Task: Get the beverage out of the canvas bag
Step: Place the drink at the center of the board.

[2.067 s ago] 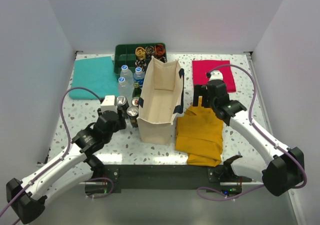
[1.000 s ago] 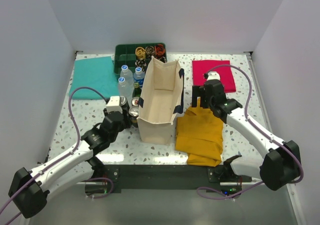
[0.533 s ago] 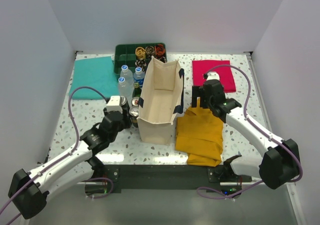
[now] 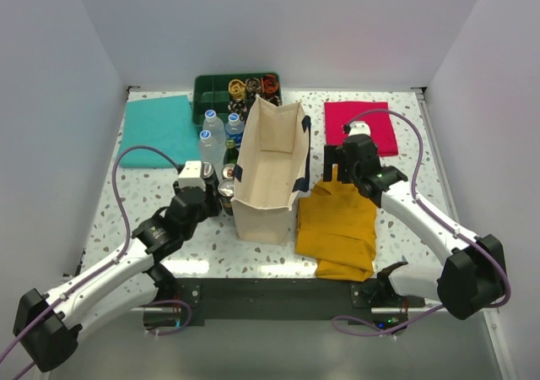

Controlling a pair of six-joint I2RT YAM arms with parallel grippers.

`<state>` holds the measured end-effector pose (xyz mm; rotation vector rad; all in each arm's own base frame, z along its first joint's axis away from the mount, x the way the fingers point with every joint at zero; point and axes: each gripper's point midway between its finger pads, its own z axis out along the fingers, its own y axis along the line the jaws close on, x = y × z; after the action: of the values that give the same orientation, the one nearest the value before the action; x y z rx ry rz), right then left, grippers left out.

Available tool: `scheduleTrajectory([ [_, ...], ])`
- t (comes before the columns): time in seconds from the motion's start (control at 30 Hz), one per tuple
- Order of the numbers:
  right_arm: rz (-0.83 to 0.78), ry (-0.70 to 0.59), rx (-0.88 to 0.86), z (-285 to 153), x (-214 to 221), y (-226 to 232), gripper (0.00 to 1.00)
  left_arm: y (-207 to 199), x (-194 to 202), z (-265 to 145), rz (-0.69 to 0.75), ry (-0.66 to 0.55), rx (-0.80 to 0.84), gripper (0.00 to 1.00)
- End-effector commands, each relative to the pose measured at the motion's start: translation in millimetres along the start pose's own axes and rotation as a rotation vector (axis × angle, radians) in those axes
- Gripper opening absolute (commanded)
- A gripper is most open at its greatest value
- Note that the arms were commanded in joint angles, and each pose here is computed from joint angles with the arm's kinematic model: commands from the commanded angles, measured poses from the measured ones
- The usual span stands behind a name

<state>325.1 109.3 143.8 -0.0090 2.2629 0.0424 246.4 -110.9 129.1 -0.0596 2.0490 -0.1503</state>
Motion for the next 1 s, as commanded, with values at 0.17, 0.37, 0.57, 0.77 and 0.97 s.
scheduleTrajectory([
  [0.17, 0.024, -0.051, 0.005, -3.0, -16.0, -0.4, 0.98, -18.5, -22.6, 3.4, -0.05, -0.073, 0.06, 0.52],
  [0.37, 0.022, -0.048, 0.007, -2.4, -15.3, -0.2, 0.98, -22.4, -20.7, 5.1, -0.052, -0.064, 0.075, 0.65],
  [0.57, 0.021, -0.044, 0.009, -1.4, -14.7, -0.6, 0.98, -20.4, -20.5, 3.8, -0.056, -0.064, 0.068, 0.79],
  [0.77, 0.021, -0.044, 0.011, -1.1, -14.4, -0.9, 0.98, -16.8, -29.6, -2.5, -0.066, -0.086, 0.058, 0.8],
  [0.97, 0.018, -0.038, 0.008, 0.8, -13.1, 0.5, 0.98, -13.7, -41.3, -10.3, -0.071, -0.109, 0.051, 0.8],
])
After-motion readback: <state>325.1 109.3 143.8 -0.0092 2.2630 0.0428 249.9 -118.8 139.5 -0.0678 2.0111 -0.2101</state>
